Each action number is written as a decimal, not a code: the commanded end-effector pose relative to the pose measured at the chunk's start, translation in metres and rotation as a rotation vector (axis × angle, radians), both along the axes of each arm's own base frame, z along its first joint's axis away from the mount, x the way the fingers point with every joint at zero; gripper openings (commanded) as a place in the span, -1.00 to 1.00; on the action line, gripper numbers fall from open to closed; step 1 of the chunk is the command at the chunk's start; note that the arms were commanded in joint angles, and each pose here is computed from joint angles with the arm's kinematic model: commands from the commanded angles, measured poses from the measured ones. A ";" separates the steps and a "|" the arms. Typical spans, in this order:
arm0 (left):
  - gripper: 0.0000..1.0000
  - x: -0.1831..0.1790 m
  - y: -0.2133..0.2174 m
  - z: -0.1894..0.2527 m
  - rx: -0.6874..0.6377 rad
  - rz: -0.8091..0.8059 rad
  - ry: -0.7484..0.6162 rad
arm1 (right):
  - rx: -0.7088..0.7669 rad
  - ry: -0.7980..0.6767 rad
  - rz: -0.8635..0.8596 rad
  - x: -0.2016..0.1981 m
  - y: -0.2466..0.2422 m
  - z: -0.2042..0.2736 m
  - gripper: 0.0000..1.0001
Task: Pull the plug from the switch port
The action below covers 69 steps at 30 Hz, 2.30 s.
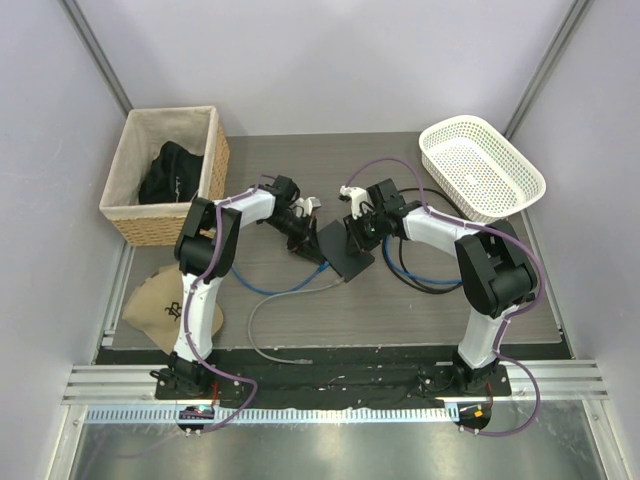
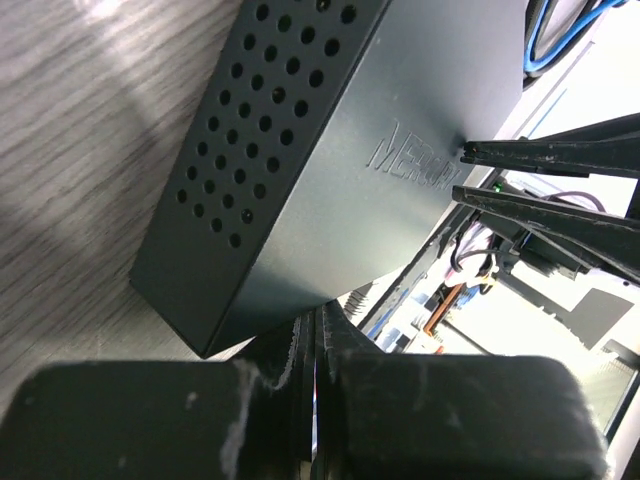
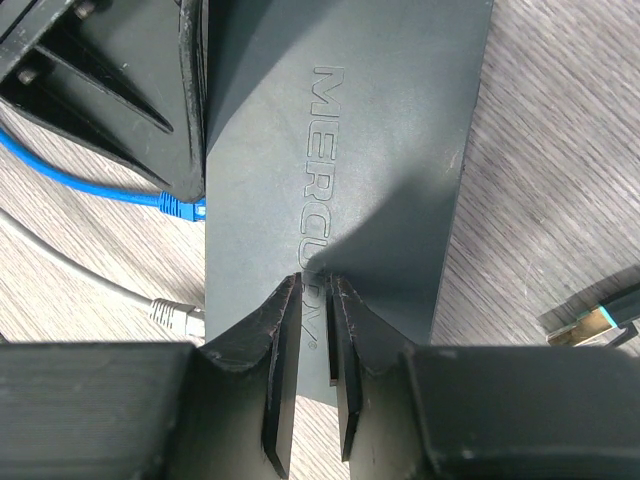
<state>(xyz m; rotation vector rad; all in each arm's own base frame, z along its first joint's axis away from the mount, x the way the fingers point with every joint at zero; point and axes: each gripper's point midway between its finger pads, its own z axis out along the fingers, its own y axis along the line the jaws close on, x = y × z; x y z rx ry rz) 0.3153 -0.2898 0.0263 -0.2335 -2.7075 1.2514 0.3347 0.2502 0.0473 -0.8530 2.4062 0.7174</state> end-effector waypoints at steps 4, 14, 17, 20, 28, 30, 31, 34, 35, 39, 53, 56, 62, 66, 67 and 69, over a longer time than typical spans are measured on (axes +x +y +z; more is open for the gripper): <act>-1.00 0.020 0.008 -0.028 0.128 0.009 -0.091 | -0.050 0.038 -0.022 -0.006 -0.009 -0.016 -0.51; -0.27 0.018 0.027 -0.011 0.002 0.073 -0.112 | -0.057 0.028 -0.023 -0.005 -0.010 -0.015 -0.51; -0.11 0.016 0.023 -0.017 -0.051 0.063 -0.124 | -0.059 0.037 -0.026 -0.005 -0.010 -0.017 -0.51; -0.07 0.016 0.018 -0.024 -0.060 0.051 -0.129 | -0.064 0.042 -0.028 -0.005 -0.011 -0.019 -0.51; -0.11 0.010 0.003 -0.034 -0.086 0.010 -0.151 | -0.086 0.064 -0.033 -0.009 -0.014 -0.024 -0.51; -0.12 0.007 0.001 -0.034 -0.087 -0.006 -0.162 | -0.088 0.067 -0.034 -0.009 -0.014 -0.025 -0.51; -0.12 0.005 0.000 -0.035 -0.093 -0.013 -0.160 | -0.087 0.067 -0.036 -0.008 -0.014 -0.024 -0.51; -0.12 0.001 0.000 -0.034 -0.092 -0.053 -0.186 | -0.089 0.074 -0.039 -0.007 -0.014 -0.027 -0.51; -0.11 -0.001 0.000 -0.034 -0.090 -0.065 -0.194 | -0.089 0.074 -0.038 -0.007 -0.013 -0.027 -0.51; -0.12 -0.013 0.004 -0.038 -0.068 -0.122 -0.207 | -0.091 0.081 -0.040 -0.008 -0.014 -0.029 -0.51; -0.51 -0.025 -0.003 -0.066 0.077 -0.213 -0.221 | -0.095 0.089 -0.052 -0.008 -0.014 -0.037 -0.52; -0.58 -0.023 0.000 -0.074 0.118 -0.199 -0.199 | -0.095 0.080 -0.054 -0.008 -0.015 -0.035 -0.53; -0.86 -0.016 -0.001 -0.072 0.150 -0.175 -0.193 | -0.093 0.071 -0.059 -0.008 -0.016 -0.033 -0.52; -1.00 -0.014 -0.009 -0.057 0.111 -0.160 -0.173 | -0.094 0.074 -0.063 -0.008 -0.016 -0.034 -0.52; -1.00 -0.014 -0.010 -0.053 0.101 -0.161 -0.176 | -0.094 0.074 -0.063 -0.008 -0.016 -0.034 -0.52; -1.00 -0.019 -0.011 -0.050 0.089 -0.171 -0.159 | -0.095 0.074 -0.061 -0.008 -0.016 -0.034 -0.53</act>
